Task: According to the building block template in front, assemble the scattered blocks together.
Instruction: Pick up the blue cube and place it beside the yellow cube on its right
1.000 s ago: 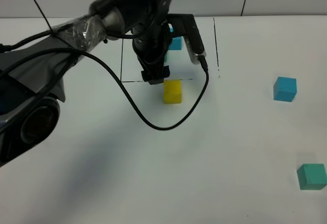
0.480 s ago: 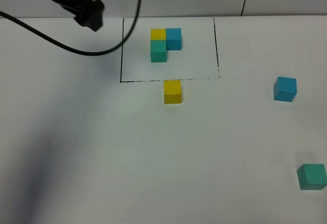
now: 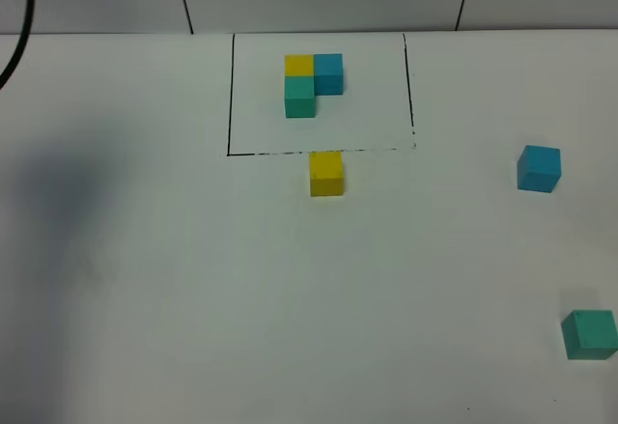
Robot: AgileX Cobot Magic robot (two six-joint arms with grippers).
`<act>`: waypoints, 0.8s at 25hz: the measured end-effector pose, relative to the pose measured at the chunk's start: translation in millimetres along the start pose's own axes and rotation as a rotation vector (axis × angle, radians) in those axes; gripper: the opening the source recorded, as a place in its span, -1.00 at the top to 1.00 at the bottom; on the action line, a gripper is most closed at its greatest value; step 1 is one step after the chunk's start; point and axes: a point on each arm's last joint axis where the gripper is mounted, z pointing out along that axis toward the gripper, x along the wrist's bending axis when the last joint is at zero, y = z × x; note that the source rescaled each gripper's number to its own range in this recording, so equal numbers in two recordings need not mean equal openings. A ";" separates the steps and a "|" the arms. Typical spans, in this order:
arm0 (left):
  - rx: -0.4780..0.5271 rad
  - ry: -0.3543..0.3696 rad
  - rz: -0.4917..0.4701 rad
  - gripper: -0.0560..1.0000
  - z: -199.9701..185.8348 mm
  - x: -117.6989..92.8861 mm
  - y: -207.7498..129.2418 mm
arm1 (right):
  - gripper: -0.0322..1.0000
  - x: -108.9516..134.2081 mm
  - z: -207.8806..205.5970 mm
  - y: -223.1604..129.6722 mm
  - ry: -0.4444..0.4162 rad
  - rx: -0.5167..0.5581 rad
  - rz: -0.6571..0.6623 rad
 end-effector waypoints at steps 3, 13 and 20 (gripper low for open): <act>-0.069 0.023 -0.022 -1.00 -38.9 -15.7 -35.4 | -0.37 0.0 0.0 0.0 0.000 0.000 0.000; -0.232 0.063 -0.149 -1.00 -111.7 -60.7 -142.2 | -0.37 0.0 0.0 0.0 0.000 0.000 0.002; -0.252 0.058 -0.199 -0.95 -104.3 -89.0 -214.2 | -0.37 0.0 0.0 0.0 0.000 0.000 0.003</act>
